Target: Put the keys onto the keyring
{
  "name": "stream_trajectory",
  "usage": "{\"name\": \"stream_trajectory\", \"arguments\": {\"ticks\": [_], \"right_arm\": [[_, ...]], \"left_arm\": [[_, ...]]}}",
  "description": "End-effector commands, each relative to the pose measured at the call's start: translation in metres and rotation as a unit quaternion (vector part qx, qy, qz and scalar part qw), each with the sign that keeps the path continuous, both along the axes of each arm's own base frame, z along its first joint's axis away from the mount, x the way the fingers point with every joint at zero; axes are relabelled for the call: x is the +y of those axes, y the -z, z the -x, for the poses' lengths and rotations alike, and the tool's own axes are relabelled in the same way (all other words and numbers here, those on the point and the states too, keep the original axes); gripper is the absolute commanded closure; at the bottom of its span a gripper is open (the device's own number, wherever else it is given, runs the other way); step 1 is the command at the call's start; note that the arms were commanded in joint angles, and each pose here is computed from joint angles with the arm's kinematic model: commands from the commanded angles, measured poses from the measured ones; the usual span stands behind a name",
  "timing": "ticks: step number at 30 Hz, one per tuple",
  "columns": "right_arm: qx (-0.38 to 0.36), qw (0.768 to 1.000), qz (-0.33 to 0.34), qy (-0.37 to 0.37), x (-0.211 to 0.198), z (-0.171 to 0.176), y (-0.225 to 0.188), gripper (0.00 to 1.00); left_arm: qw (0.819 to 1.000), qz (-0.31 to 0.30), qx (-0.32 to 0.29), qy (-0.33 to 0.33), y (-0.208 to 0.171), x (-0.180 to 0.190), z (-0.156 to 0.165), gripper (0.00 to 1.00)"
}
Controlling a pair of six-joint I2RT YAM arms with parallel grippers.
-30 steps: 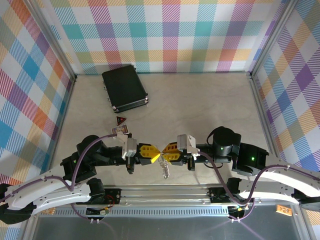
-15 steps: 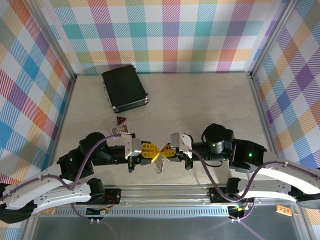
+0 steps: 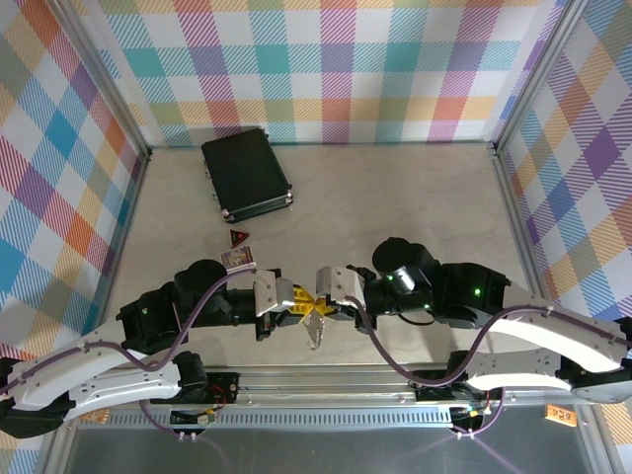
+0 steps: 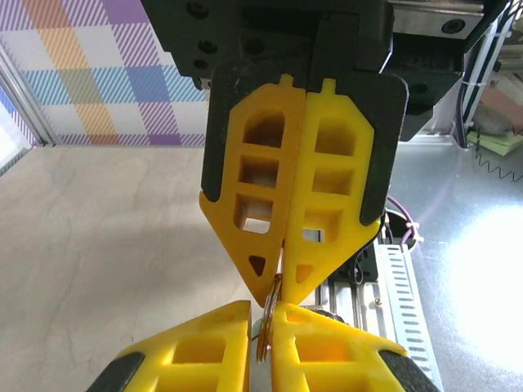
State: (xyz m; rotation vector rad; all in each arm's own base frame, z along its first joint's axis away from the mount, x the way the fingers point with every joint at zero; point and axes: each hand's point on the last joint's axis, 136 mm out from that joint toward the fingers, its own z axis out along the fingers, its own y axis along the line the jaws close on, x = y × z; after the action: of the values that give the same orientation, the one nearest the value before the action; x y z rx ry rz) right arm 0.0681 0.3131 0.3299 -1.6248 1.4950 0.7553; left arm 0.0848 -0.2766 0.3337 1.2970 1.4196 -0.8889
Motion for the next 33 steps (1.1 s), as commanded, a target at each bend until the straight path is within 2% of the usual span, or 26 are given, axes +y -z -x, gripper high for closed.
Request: {"name": "stream_trajectory", "arguments": {"ticks": [1,3,5,11,14,18,25,33], "right_arm": [[0.002,0.999,-0.007,-0.032,0.001,0.011,-0.012,1.0],[0.005,0.999,-0.006,-0.037,0.001,0.013,-0.012,1.0],[0.006,0.999,-0.006,-0.039,0.001,0.014,-0.012,1.0],[0.008,0.999,-0.033,-0.033,0.001,0.014,-0.019,0.99],[0.014,0.996,-0.075,-0.04,0.003,0.018,-0.027,0.88],[0.022,0.993,-0.108,-0.045,0.004,0.022,-0.034,0.84],[0.019,0.989,-0.14,-0.042,0.004,0.021,-0.042,0.85],[0.002,0.986,-0.162,-0.028,-0.005,0.018,-0.049,0.96]], "left_arm": [[1.0,0.009,-0.017,-0.013,-0.01,0.002,-0.005,0.87],[1.0,0.011,-0.018,-0.011,-0.011,0.002,-0.005,0.96],[1.0,0.013,-0.018,-0.01,-0.012,0.001,-0.004,1.0],[0.999,0.041,-0.016,-0.006,-0.026,0.004,0.0,1.0],[0.997,0.079,-0.016,0.005,-0.041,0.004,0.005,1.0],[0.992,0.122,-0.008,0.029,-0.055,0.001,0.013,1.0],[0.983,0.173,0.01,0.062,-0.062,-0.01,0.02,1.0],[0.969,0.226,0.039,0.09,-0.07,-0.015,0.026,1.0]]}}
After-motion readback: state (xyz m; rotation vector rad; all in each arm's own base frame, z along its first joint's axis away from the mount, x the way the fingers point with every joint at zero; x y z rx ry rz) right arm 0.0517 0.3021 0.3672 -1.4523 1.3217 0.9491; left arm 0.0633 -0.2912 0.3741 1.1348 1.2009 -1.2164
